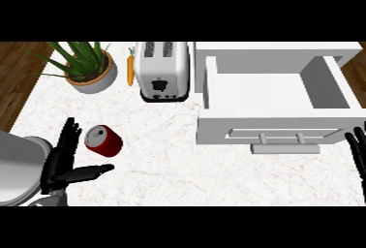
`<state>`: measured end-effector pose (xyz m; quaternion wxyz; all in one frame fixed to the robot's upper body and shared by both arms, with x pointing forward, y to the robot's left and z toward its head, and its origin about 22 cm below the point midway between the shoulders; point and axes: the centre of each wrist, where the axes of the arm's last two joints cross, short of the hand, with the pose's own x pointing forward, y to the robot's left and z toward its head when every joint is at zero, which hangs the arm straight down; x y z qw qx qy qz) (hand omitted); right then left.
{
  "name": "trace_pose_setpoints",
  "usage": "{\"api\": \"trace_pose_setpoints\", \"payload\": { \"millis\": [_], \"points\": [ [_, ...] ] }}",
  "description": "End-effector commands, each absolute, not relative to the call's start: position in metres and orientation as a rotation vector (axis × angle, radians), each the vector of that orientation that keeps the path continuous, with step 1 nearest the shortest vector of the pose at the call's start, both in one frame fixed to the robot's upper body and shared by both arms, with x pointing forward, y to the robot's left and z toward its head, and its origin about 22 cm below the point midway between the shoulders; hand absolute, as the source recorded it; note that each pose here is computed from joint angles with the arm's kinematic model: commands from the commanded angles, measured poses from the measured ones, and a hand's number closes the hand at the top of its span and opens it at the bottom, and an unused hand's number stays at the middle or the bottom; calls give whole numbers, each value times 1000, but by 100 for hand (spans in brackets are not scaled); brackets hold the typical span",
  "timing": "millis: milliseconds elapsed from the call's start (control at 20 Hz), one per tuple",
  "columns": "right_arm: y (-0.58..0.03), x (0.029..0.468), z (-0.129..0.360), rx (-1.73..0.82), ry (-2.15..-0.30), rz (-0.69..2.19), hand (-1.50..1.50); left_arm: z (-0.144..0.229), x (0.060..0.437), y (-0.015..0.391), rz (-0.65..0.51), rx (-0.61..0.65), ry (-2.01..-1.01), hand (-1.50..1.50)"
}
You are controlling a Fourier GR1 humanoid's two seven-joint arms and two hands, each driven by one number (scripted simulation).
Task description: Pick up the can, place it into the drawer and close the drawer
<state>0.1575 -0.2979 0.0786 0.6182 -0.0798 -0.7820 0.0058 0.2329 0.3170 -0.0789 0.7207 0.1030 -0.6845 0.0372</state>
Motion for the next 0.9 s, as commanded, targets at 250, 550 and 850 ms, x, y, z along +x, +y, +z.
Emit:
{"api": "trace_pose_setpoints", "payload": {
  "millis": [250, 550, 850],
  "points": [
    [-297, 158, 92, -172, -1812, -1, -150, -96, 232, 336, 94, 218, -1500, -150],
    [-292, 156, 78, -175, -1822, 15, -150, -120, 247, 322, 85, 236, -1509, -150],
    [-306, 153, 91, -185, -1796, 33, -150, -97, 280, 319, 107, 209, -1501, -150]
  ]
}}
